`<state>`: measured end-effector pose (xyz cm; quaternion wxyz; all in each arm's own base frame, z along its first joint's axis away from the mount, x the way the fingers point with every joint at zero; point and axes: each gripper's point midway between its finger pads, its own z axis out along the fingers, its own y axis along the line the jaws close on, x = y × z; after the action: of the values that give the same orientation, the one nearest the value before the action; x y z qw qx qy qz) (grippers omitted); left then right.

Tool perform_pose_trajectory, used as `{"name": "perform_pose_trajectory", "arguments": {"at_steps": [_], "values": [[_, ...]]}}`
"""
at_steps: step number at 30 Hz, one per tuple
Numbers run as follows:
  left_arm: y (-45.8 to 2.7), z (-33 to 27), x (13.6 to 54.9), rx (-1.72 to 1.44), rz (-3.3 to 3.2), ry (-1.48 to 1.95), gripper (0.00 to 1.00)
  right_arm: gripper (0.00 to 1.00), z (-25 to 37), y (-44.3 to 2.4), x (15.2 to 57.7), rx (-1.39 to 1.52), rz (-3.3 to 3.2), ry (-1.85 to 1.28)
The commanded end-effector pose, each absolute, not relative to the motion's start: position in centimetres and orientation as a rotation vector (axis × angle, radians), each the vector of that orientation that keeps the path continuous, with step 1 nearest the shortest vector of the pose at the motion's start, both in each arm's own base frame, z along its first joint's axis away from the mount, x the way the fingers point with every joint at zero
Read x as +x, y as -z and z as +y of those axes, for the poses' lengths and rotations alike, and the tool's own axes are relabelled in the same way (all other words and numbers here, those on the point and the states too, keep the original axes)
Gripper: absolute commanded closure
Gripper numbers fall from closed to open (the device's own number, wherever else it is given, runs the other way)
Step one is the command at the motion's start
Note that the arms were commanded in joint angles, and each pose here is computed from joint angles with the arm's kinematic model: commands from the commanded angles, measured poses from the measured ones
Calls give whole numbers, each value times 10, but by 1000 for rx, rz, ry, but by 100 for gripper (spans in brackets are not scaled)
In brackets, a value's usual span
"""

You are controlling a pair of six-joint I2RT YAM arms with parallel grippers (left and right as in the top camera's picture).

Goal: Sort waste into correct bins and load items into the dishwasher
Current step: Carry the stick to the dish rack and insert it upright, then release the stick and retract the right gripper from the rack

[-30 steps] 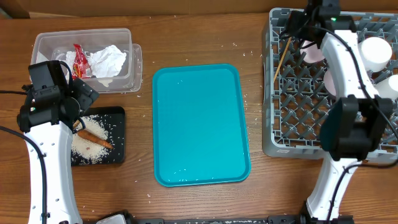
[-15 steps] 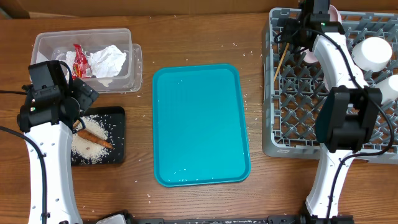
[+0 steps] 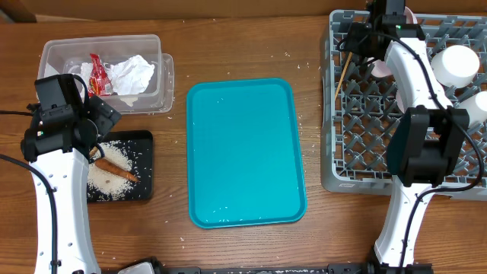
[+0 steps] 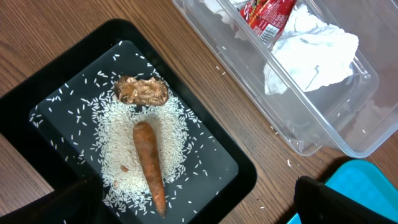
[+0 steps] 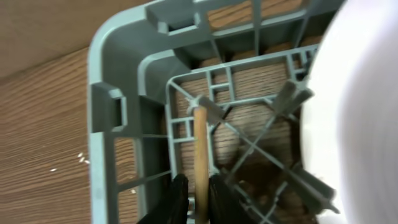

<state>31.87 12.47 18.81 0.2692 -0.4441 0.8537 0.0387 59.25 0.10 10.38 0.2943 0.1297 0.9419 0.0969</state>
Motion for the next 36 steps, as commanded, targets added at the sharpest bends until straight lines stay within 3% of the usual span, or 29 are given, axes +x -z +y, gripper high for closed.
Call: {"name": "perform_pose_trajectory", "arguments": {"at_steps": [1,11,17,19,21,23,36], "values": [[-194,128,319,-1208,2276,-119,0,85,12,-122,598,310,2472,-332],[-194,128,319,-1208,2276,-119,0,81,20,-126,597,288,2470,-391],[-194,128,319,-1208,2276,-119,0,66,20,-170,581,282,2446,-392],[-194,128,319,-1208,2276,-119,0,49,21,-194,569,279,2433,-392],[-194,128,319,-1208,2276,-119,0,41,22,-220,550,284,2433,-395],[-194,128,319,-1208,2276,-119,0,39,22,-240,527,296,2452,-397],[-194,128,319,-1208,2276,-119,0,38,65,-280,382,348,2755,-582]]}}
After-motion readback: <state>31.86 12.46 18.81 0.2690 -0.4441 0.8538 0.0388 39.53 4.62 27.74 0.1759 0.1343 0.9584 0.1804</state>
